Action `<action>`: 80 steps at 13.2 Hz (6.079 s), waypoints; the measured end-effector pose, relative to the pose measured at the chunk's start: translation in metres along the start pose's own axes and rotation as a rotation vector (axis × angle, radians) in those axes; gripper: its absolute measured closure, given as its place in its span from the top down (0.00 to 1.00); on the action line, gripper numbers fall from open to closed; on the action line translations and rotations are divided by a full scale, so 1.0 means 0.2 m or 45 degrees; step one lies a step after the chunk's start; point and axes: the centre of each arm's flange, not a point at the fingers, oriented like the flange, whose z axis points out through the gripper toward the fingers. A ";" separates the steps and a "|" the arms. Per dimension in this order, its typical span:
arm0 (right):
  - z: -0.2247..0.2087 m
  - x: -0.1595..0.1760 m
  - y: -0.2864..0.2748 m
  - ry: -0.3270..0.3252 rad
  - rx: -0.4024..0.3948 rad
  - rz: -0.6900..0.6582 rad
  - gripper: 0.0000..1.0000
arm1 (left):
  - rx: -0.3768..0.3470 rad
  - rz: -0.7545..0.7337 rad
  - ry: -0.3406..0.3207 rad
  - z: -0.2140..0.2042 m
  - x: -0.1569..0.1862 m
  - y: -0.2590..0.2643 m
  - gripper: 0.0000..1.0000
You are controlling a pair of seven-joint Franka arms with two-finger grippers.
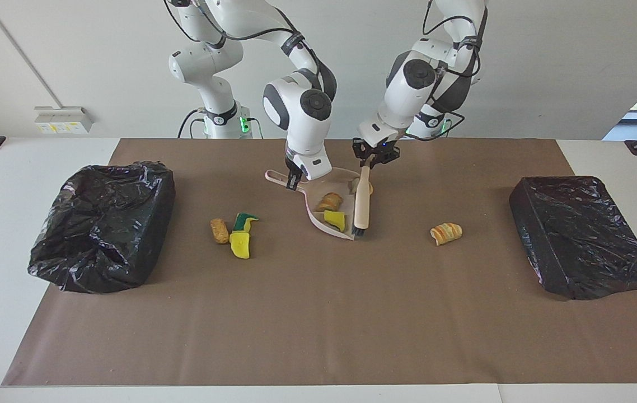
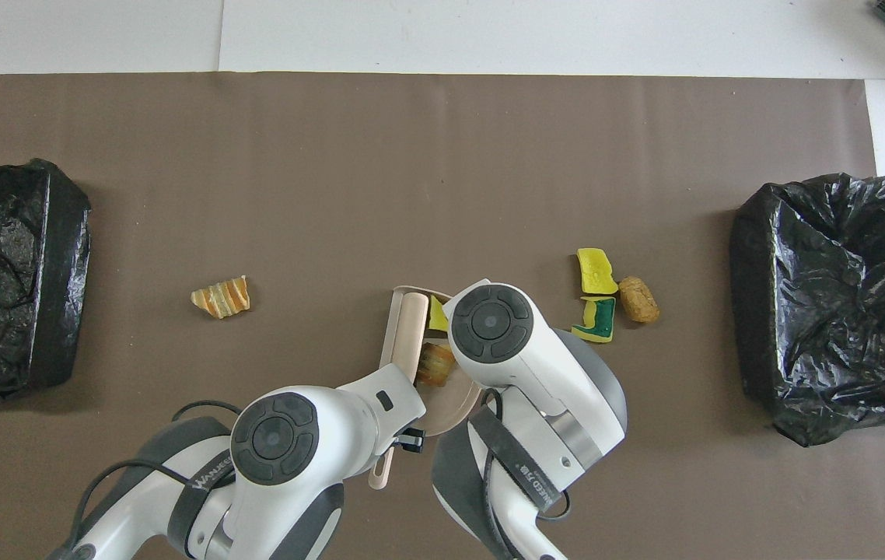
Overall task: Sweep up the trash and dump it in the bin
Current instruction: 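Sweep the farther crust toward the dustpan with the brush in the left gripper, then brush the remaining crusts into the dustpan with the left gripper, then carry the dustpan to the bin nearest the right gripper and tip it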
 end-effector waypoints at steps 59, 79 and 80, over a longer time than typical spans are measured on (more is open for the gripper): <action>0.09 0.02 -0.03 -0.006 0.005 -0.017 0.32 | 0.159 -0.211 -0.062 0.04 -0.16 0.02 0.26; -0.20 -0.52 0.29 0.065 0.015 0.037 0.32 | 0.139 -0.224 -0.009 0.10 -0.13 0.00 0.26; -0.28 -0.69 0.37 0.090 0.008 0.069 0.32 | 0.140 -0.225 -0.007 0.11 -0.14 0.02 0.26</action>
